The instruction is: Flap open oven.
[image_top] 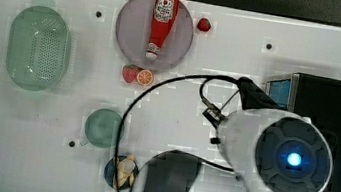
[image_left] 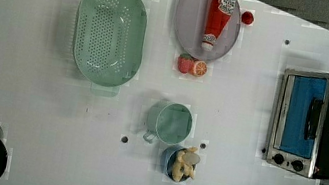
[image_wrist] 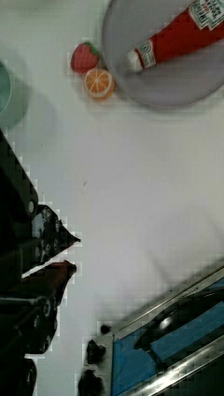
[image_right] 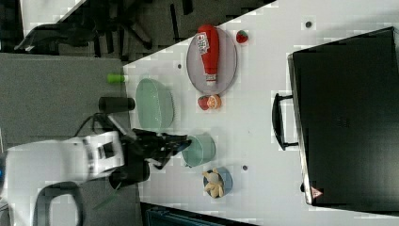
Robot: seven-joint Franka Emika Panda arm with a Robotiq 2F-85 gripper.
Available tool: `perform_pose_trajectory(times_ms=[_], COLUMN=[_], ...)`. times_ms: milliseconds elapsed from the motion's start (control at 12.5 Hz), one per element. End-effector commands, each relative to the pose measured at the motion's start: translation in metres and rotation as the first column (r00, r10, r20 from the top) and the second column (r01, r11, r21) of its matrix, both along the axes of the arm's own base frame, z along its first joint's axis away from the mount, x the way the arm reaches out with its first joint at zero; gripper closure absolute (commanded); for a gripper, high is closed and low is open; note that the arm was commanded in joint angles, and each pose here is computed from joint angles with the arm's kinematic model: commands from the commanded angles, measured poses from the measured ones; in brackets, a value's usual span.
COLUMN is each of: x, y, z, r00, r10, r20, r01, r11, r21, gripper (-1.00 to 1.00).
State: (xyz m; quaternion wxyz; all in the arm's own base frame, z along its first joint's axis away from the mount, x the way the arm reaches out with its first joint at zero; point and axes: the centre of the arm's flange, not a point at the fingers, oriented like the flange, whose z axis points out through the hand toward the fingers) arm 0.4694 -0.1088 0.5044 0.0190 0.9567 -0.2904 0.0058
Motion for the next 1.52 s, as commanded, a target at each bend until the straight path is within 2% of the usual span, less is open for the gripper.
perform_pose_trajectory(times_ms=[80,320,480,720,1040,1360,1520], x=[-0.010,-0.007,-0.003,-0.002,-0.002,0.012,0.017], y=[-0.062,-0.102,-0.123,-0.150,-0.162,-0.161,-0.156], z=[-0.023,-0.045,-0.061,-0.090,-0.129,-0.158,-0.174], r00=[0.972,0.896,0.866,0.875,0.884,0.876,0.875], r10=[0.237,0.444,0.500,0.484,0.462,0.476,0.476], r20=[-0.001,0.008,0.009,-0.012,-0.070,-0.080,-0.089], r01=[-0.237,-0.443,-0.499,-0.484,-0.465,-0.481,-0.481], r11=[0.972,0.896,0.865,0.873,0.885,0.874,0.875], r21=[0.000,-0.022,-0.049,-0.061,-0.032,-0.064,-0.054], gripper=[0.65,0.65,0.65,0.65,0.65,0.65,0.65])
